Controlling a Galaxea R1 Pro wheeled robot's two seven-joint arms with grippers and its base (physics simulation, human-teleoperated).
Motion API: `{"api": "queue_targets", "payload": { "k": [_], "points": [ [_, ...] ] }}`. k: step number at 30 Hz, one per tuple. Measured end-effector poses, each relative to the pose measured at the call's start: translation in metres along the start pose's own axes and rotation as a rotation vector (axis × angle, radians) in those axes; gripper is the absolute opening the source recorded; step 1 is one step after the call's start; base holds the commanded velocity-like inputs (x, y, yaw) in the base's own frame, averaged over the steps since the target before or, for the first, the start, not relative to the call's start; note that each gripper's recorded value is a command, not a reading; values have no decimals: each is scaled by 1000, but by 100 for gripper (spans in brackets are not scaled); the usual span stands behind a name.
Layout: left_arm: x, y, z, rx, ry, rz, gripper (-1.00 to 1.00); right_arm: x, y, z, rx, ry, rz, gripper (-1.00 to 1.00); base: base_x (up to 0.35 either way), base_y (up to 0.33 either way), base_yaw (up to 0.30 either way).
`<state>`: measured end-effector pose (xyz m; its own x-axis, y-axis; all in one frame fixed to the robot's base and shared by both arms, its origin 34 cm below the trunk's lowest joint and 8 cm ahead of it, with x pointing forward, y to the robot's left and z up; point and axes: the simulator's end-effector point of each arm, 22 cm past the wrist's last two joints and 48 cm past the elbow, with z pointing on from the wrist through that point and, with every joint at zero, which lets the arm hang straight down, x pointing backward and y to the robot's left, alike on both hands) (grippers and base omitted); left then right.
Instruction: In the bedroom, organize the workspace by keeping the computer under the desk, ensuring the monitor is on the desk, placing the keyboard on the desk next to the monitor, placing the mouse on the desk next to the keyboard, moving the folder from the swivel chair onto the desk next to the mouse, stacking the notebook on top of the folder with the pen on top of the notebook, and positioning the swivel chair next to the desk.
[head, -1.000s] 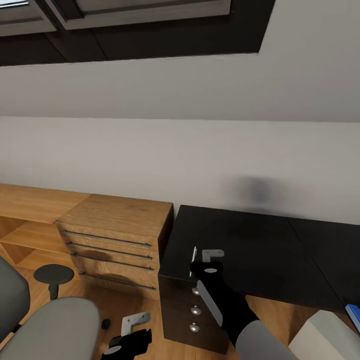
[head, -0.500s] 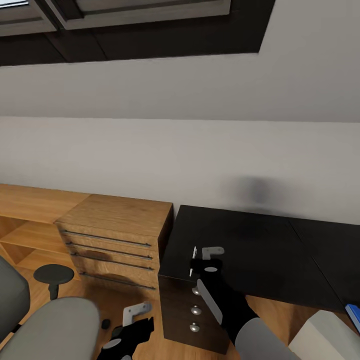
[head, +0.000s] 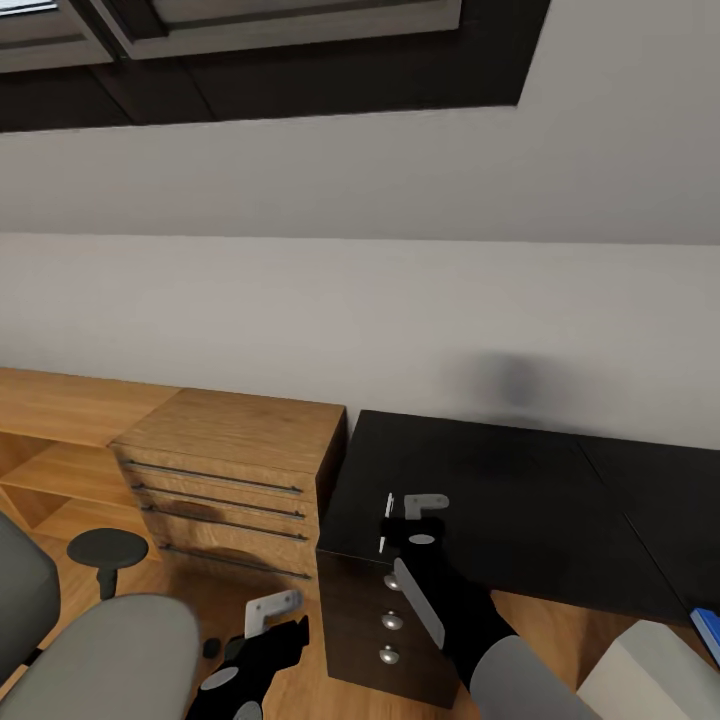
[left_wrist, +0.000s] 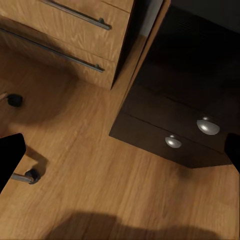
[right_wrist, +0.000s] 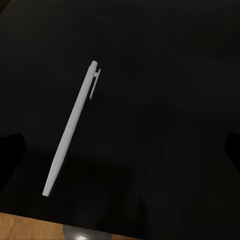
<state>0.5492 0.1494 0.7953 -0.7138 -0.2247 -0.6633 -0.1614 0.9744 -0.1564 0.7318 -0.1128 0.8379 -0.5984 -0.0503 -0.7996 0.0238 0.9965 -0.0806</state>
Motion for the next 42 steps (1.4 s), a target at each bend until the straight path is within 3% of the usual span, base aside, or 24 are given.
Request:
{"api": "queue_targets", "payload": {
  "k": [21, 42],
  "points": [
    [0, 1, 0, -2, 1, 0, 100, -3, 0, -1, 0, -6, 5, 100, 0, 0, 2],
    [6, 8, 5, -13, 19, 5, 100, 8, 1, 5, -1, 15, 3, 100, 7, 0, 133]
  ]
}}
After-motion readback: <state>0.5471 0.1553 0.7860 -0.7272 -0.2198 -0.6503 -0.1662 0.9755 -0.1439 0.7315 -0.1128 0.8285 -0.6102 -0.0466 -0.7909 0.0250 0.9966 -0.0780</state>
